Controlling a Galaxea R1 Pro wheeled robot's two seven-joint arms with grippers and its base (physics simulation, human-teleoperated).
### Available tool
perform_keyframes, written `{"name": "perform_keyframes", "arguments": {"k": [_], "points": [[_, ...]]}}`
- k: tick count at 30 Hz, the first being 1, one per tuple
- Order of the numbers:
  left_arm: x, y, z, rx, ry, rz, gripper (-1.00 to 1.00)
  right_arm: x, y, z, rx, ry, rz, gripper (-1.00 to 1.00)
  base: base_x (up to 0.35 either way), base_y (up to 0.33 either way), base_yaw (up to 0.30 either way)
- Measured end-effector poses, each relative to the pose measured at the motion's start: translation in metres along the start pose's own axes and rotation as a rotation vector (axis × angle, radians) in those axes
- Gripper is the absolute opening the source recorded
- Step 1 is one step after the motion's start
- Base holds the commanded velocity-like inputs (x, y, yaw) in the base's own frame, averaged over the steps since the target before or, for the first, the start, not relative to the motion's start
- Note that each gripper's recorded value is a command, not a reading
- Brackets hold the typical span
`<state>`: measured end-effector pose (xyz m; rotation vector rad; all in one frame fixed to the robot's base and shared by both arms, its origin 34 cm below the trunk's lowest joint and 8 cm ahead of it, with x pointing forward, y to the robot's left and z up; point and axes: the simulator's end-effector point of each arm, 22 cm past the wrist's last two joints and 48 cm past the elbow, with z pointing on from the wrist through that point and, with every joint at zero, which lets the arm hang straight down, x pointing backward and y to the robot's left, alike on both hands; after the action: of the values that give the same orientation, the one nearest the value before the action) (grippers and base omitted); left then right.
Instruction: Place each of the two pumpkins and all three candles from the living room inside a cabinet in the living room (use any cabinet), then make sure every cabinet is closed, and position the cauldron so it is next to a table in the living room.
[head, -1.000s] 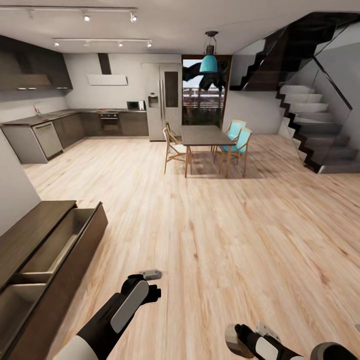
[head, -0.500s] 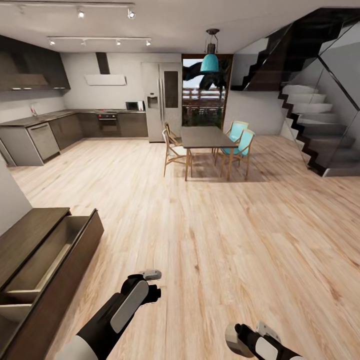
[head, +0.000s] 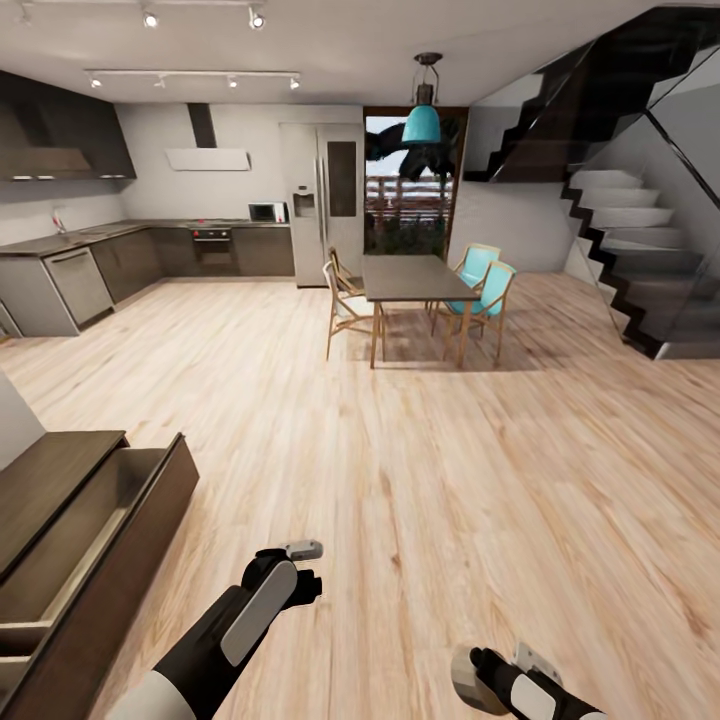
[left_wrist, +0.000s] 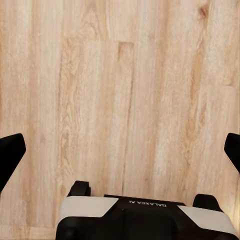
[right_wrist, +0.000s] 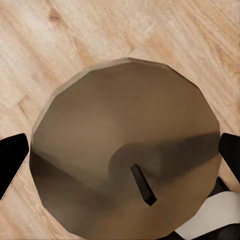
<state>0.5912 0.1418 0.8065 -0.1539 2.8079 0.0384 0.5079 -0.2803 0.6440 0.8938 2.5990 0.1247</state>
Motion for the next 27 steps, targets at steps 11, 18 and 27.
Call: {"name": "perform_keyframes", "arguments": {"k": [11,18,27], "points": [[0.0001,-0.0002,0.0,0.001,0.0,-0.001,1.0,-0.0006,-0.0014,0.0,0.004,-0.001,0.004,-1.0,0.307,0.0,0.0],[0.0003,-0.0011,-0.0002,0.001,0.001,0.0,1.0,-0.0027,-0.0011,0.0,0.004,-0.011,0.001,-1.0,0.299,0.0,0.0],[0.0005,-0.0012,0.0,0.002,0.001,0.0,1.0,-0.0071,-0.0018,-0.0001,0.005,-0.031,0.004,-1.0,0.298,0.0,0.0]]}}
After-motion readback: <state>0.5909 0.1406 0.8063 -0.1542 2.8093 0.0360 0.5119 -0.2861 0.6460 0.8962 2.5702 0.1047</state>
